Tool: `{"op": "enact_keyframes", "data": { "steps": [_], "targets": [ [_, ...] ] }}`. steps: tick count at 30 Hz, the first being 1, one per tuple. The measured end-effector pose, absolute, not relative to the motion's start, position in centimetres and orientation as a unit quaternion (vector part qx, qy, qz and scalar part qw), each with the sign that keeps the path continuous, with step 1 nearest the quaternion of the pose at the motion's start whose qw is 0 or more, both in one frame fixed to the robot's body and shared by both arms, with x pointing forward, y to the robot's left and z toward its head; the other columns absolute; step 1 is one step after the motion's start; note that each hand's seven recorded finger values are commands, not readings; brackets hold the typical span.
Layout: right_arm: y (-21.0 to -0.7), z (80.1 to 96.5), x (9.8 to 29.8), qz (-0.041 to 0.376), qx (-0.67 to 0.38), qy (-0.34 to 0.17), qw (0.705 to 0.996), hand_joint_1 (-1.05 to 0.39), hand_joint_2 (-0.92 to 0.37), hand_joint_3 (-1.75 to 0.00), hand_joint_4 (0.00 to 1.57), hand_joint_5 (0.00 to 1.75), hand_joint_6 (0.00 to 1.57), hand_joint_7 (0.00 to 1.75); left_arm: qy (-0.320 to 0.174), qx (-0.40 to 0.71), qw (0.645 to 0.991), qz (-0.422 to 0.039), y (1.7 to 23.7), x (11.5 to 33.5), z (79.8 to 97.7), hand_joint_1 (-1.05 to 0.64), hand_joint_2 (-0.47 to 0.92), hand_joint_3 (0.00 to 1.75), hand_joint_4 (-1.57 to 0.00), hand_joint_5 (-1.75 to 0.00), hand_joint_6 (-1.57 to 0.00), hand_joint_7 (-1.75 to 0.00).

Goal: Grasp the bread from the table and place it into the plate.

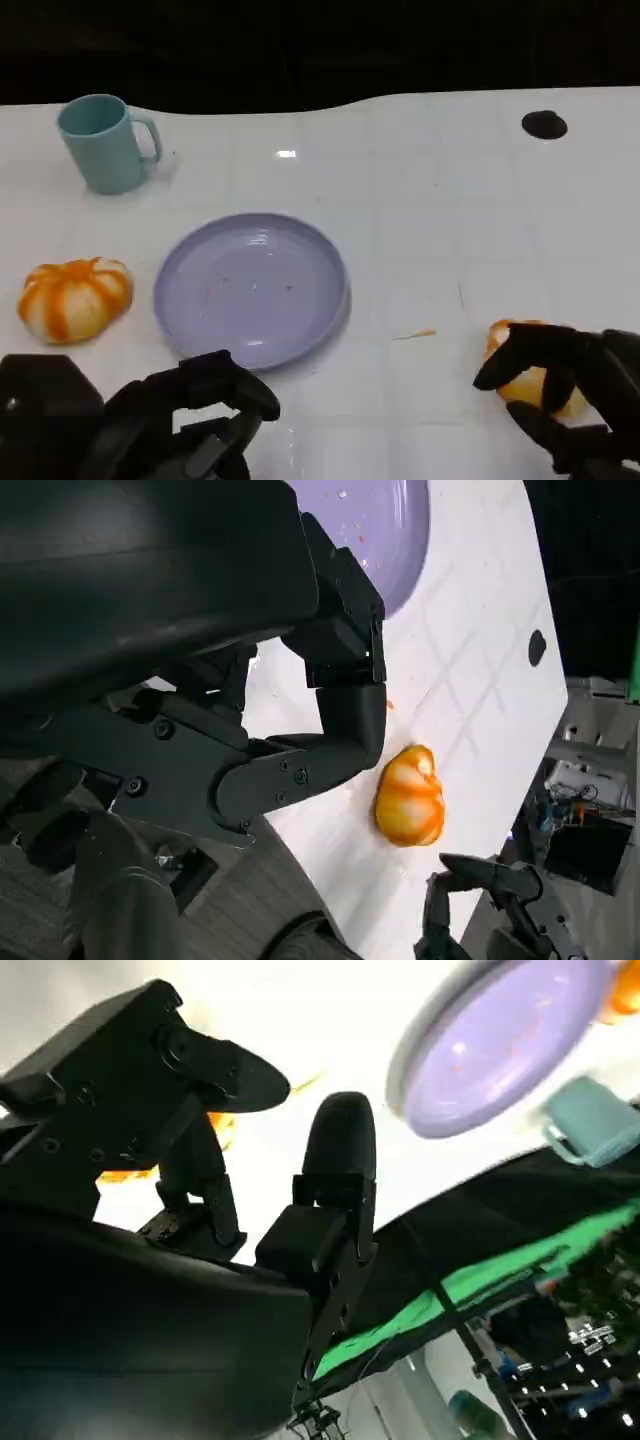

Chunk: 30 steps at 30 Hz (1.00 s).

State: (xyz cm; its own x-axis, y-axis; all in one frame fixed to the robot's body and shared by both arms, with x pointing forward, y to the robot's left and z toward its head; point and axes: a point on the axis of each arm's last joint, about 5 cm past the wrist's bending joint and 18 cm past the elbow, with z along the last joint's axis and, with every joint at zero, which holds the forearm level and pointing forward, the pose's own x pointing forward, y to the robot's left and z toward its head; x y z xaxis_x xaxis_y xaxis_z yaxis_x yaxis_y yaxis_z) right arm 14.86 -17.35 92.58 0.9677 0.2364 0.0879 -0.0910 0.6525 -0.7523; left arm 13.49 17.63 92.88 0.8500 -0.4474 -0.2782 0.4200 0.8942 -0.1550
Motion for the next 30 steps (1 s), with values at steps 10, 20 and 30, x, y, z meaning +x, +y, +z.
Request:
{"op": "enact_keyframes", "data": {
  "steps": [10, 20, 30],
  "targets": [
    [-17.9, 94.6, 14.8, 0.094, -0.524, -0.067, 0.844, -0.44, -0.86, -0.03, 0.41, 0.49, 0.64, 0.01, 0.152, -0.043, 0.961, -0.226, 17.7, 13.5, 92.9, -0.35, 0.92, 0.57, -0.65, -1.75, -0.58, -1.44],
    [-18.0, 95.6, 14.7, 0.113, -0.569, -0.031, 0.814, -0.52, -0.87, 0.00, 0.13, 0.33, 0.35, 0.00, 0.156, -0.043, 0.961, -0.225, 17.7, 13.5, 92.7, -0.35, 0.92, 0.55, -0.65, -1.75, -0.58, -1.43],
    [-17.5, 94.2, 15.9, 0.140, -0.597, 0.012, 0.790, -0.53, -0.88, -0.01, 0.14, 0.34, 0.35, 0.01, 0.156, -0.044, 0.961, -0.226, 17.7, 13.6, 92.7, -0.34, 0.92, 0.56, -0.66, -1.75, -0.59, -1.43]
  ]
}}
